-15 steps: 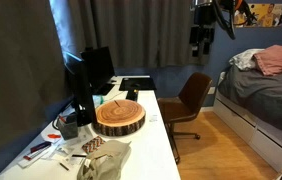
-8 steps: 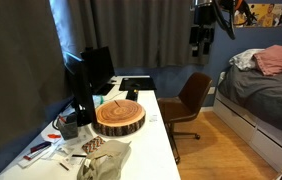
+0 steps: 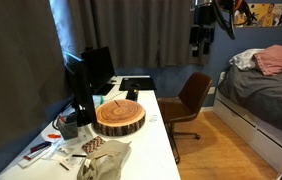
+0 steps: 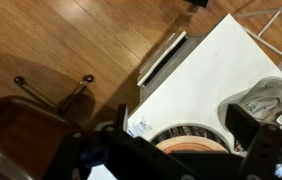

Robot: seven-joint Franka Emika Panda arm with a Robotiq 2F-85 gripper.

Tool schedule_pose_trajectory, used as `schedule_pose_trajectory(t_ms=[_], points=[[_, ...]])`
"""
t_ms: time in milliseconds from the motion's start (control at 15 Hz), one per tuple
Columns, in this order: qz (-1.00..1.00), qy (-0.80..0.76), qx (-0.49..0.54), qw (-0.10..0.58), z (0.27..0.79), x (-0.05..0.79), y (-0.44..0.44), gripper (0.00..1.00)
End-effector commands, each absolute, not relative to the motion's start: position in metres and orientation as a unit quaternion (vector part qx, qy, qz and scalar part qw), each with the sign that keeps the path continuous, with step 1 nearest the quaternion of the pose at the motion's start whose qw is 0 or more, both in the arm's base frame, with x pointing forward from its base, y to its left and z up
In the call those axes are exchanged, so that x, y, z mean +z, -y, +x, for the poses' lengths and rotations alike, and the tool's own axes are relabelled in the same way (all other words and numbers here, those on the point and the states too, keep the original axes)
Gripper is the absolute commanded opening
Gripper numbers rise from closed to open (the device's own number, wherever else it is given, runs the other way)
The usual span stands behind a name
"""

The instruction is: Place the log pillow on the chair

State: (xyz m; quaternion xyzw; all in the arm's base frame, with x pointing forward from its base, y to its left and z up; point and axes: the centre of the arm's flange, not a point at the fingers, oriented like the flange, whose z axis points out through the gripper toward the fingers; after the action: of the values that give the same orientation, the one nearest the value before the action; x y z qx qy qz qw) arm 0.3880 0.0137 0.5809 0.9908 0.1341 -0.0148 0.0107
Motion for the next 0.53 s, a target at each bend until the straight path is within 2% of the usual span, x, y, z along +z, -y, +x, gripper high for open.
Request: schedule_pose_trajectory(t_ms=[0, 267, 467], points=[[0.991, -0.134, -0.015, 0.011, 0.388, 0.581, -0.014, 1.00], [0.991, -0.134, -0.015, 0.011, 0.388, 0.581, -0.014, 1.00], [0.987, -0.157, -0.020, 0.004, 0.419, 0.580, -0.028, 1.00]])
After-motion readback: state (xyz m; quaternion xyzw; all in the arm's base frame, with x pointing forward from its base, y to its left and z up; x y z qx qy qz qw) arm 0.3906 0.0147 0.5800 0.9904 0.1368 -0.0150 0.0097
